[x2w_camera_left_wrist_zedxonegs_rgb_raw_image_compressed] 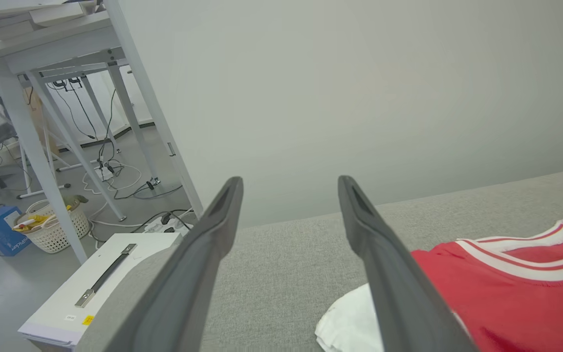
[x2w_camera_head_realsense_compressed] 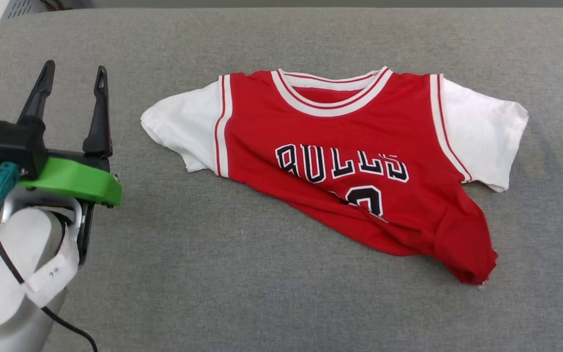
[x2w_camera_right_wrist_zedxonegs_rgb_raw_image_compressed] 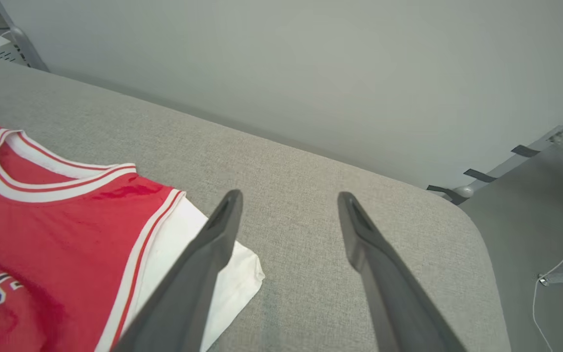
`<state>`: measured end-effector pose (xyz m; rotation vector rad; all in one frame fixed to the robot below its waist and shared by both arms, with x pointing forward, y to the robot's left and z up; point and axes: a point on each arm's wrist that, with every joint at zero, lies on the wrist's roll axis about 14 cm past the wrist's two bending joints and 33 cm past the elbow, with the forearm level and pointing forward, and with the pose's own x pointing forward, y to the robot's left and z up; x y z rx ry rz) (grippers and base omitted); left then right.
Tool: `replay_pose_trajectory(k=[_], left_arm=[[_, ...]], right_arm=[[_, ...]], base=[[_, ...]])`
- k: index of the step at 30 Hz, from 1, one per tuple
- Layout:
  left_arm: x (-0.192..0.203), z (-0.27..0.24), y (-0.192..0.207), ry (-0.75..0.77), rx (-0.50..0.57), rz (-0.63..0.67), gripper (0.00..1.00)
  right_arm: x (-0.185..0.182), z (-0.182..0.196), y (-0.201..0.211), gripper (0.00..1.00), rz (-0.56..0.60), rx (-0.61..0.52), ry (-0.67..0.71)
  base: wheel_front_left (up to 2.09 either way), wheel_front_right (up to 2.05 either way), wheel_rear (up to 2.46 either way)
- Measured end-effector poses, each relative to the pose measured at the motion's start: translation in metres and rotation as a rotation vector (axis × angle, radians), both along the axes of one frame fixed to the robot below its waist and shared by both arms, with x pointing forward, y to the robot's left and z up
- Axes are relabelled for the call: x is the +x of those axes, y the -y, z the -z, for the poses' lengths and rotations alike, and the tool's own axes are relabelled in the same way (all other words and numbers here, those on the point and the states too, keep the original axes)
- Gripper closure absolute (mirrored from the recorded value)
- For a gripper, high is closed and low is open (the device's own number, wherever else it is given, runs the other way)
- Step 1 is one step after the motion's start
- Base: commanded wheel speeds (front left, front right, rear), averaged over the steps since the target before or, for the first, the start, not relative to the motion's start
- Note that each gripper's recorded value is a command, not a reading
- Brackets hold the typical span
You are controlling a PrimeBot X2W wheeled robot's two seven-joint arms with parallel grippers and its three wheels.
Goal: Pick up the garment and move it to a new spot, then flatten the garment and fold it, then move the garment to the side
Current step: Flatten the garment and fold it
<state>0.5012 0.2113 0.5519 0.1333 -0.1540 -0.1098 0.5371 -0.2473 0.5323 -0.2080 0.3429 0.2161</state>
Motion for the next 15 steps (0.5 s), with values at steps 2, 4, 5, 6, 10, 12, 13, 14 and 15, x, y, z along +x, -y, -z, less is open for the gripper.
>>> replay_pose_trajectory(k=[2, 4, 5, 6, 10, 12, 13, 14, 15], left_arm=[[-0.007, 0.005, -0.006, 0.001, -0.008, -0.030, 0.00], [-0.013, 0.010, -0.010, -0.001, -0.010, -0.054, 0.00], [-0.016, 0.013, -0.012, -0.004, -0.016, -0.066, 0.00], [-0.019, 0.016, -0.013, -0.007, -0.018, -0.071, 0.00], [-0.026, 0.030, -0.018, -0.032, -0.023, -0.088, 0.00], [-0.026, 0.034, -0.022, -0.039, -0.039, -0.101, 0.00], [-0.026, 0.036, -0.023, -0.042, -0.041, -0.107, 0.00], [-0.027, 0.040, -0.025, -0.049, -0.037, -0.114, 0.00], [-0.027, 0.043, -0.027, -0.054, -0.037, -0.118, 0.00]], right_arm=[[-0.003, 0.027, 0.002, 0.00, -0.011, -0.044, -0.152], [-0.008, 0.050, 0.006, 0.00, -0.009, -0.074, -0.279], [-0.011, 0.061, 0.008, 0.00, -0.005, -0.080, -0.344], [-0.013, 0.070, 0.010, 0.00, 0.000, -0.084, -0.394], [-0.012, 0.096, 0.011, 0.00, 0.018, -0.063, -0.530], [-0.008, 0.105, 0.008, 0.00, 0.019, -0.049, -0.566], [-0.006, 0.109, 0.007, 0.00, 0.020, -0.043, -0.578], [-0.003, 0.115, 0.005, 0.00, 0.019, -0.039, -0.590], [-0.001, 0.121, 0.003, 0.00, 0.018, -0.033, -0.602]], base=[[0.00, 0.00, 0.00], [0.00, 0.00, 0.00], [0.00, 0.00, 0.00], [0.00, 0.00, 0.00], [0.00, 0.00, 0.00], [0.00, 0.00, 0.00], [0.00, 0.00, 0.00], [0.00, 0.00, 0.00], [0.00, 0.00, 0.00]])
